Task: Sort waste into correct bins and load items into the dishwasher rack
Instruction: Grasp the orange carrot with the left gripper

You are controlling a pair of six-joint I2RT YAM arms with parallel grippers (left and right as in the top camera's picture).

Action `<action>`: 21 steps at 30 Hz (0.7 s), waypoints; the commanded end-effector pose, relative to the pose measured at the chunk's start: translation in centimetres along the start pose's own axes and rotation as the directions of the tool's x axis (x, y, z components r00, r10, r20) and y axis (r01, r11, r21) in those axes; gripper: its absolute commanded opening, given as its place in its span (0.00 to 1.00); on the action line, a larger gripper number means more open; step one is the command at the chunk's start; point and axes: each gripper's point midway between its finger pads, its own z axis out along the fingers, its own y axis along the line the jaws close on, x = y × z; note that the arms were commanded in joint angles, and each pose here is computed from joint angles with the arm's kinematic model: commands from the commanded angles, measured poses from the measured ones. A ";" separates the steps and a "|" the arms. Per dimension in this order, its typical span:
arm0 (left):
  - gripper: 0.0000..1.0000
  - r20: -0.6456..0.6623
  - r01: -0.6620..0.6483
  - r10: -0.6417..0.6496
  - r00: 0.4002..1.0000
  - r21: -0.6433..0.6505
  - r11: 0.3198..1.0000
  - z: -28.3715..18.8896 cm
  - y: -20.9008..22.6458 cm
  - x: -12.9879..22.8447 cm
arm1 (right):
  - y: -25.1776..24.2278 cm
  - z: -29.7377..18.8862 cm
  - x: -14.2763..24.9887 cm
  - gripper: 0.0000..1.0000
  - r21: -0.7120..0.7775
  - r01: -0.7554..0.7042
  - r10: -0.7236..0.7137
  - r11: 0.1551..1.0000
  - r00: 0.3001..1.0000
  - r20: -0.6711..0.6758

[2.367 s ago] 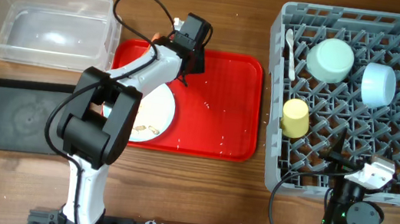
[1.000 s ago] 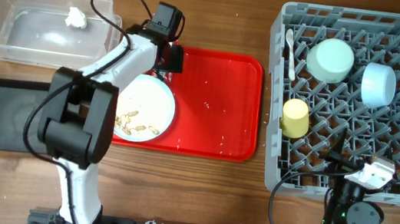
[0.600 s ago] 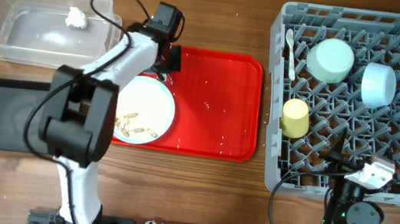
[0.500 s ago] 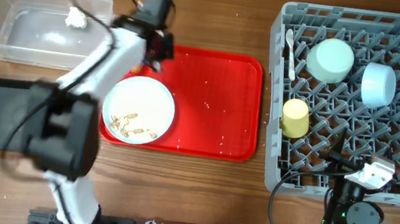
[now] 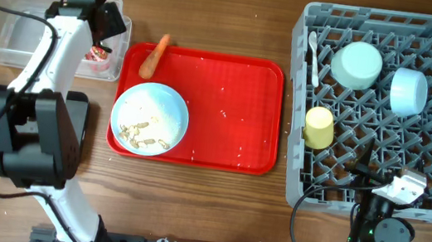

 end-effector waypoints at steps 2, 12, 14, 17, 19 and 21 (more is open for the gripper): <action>0.70 -0.070 -0.127 0.143 0.987 0.194 0.973 -5.4 -6.6 3.5 | -0.3 -0.1 -0.2 1.00 0.014 0.010 -0.010 1.000 1.000 0.011; 0.61 -0.157 -0.393 0.398 0.904 0.062 0.918 -0.6 -8.1 10.9 | -0.3 -0.1 -0.2 1.00 0.014 0.010 -0.010 1.000 1.000 0.011; 0.61 -0.151 -0.386 0.385 0.911 0.021 0.922 0.4 -7.3 10.3 | -0.3 -0.1 -0.2 0.99 0.014 0.010 -0.010 1.000 1.000 0.011; 0.61 -0.179 -0.382 0.384 0.906 0.050 0.923 2.5 -7.0 10.8 | -0.3 -0.1 -0.2 1.00 0.014 0.010 -0.011 1.000 1.000 0.011; 0.61 -0.207 -0.421 0.439 0.874 0.127 0.898 3.6 -7.7 12.0 | -0.3 -0.1 -0.2 1.00 0.014 0.010 -0.011 1.000 1.000 0.011; 0.59 -0.216 -0.457 0.480 0.851 0.149 0.877 4.3 -7.9 12.7 | -0.3 -0.1 -0.2 1.00 0.014 0.010 -0.010 1.000 1.000 0.011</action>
